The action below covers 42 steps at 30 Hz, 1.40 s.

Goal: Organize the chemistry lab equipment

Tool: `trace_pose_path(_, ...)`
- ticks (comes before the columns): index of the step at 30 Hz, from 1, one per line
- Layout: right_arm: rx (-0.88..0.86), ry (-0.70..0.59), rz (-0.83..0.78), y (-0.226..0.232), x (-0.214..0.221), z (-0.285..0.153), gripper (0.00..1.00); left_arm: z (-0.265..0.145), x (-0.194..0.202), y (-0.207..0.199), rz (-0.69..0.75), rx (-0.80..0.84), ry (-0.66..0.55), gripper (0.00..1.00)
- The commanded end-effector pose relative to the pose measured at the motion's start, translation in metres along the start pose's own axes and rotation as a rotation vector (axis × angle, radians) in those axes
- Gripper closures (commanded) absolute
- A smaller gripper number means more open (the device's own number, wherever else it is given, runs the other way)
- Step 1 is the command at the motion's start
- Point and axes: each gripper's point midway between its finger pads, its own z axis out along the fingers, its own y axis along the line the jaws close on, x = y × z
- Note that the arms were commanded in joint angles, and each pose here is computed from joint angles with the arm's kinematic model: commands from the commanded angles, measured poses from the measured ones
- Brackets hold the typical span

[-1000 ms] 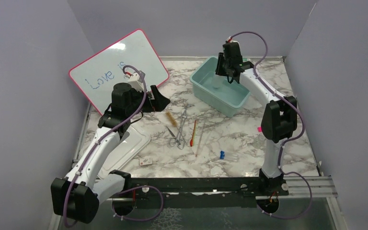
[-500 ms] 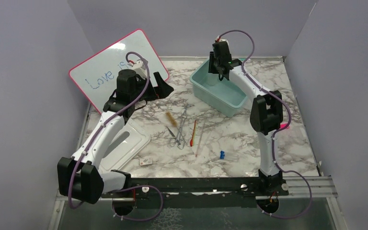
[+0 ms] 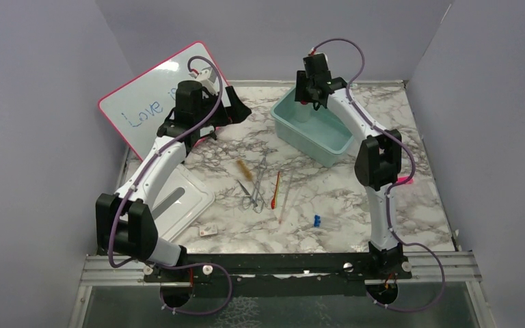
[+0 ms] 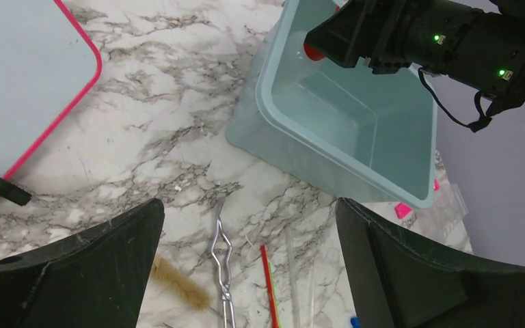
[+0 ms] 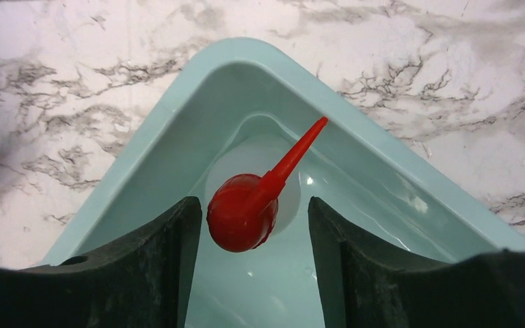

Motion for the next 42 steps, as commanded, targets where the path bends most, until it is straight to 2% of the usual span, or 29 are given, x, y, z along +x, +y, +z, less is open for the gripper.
trace_pose_path(1, -0.032, -0.045, 0.033, 0.007, -0.030, -0.023, 0.36, 0.001, -0.031, -0.002, 0.097, -0.009, -0.083, 0.01)
trace_pose_path(9, -0.063, -0.110, 0.109, -0.001, -0.059, -0.096, 0.31, -0.013, -0.030, -0.008, 0.233, -0.024, -0.077, 0.01)
trace_pose_path(16, -0.024, -0.106, 0.114, -0.031, -0.039, -0.163, 0.29, -0.026, -0.007, -0.036, 0.333, 0.015, -0.060, 0.01)
trace_pose_path(21, -0.080, -0.017, 0.140, -0.023, -0.007, -0.162, 0.29, -0.031, 0.008, -0.045, 0.349, 0.021, -0.046, 0.01)
trace_pose_path(26, -0.163, 0.057, 0.141, -0.002, 0.010, -0.140, 0.27, -0.030, 0.016, -0.050, 0.354, 0.034, -0.032, 0.01)
trace_pose_path(33, -0.094, 0.131, 0.126, -0.006, 0.020, -0.114, 0.29, -0.026, 0.014, -0.050, 0.347, 0.025, -0.030, 0.01)
trace_pose_path(37, 0.004, 0.075, 0.106, -0.029, 0.009, -0.131, 0.29, -0.021, 0.012, -0.050, 0.351, 0.018, -0.026, 0.01)
trace_pose_path(42, 0.111, 0.011, 0.124, -0.066, 0.004, -0.181, 0.28, -0.018, 0.015, -0.050, 0.370, 0.003, -0.019, 0.01)
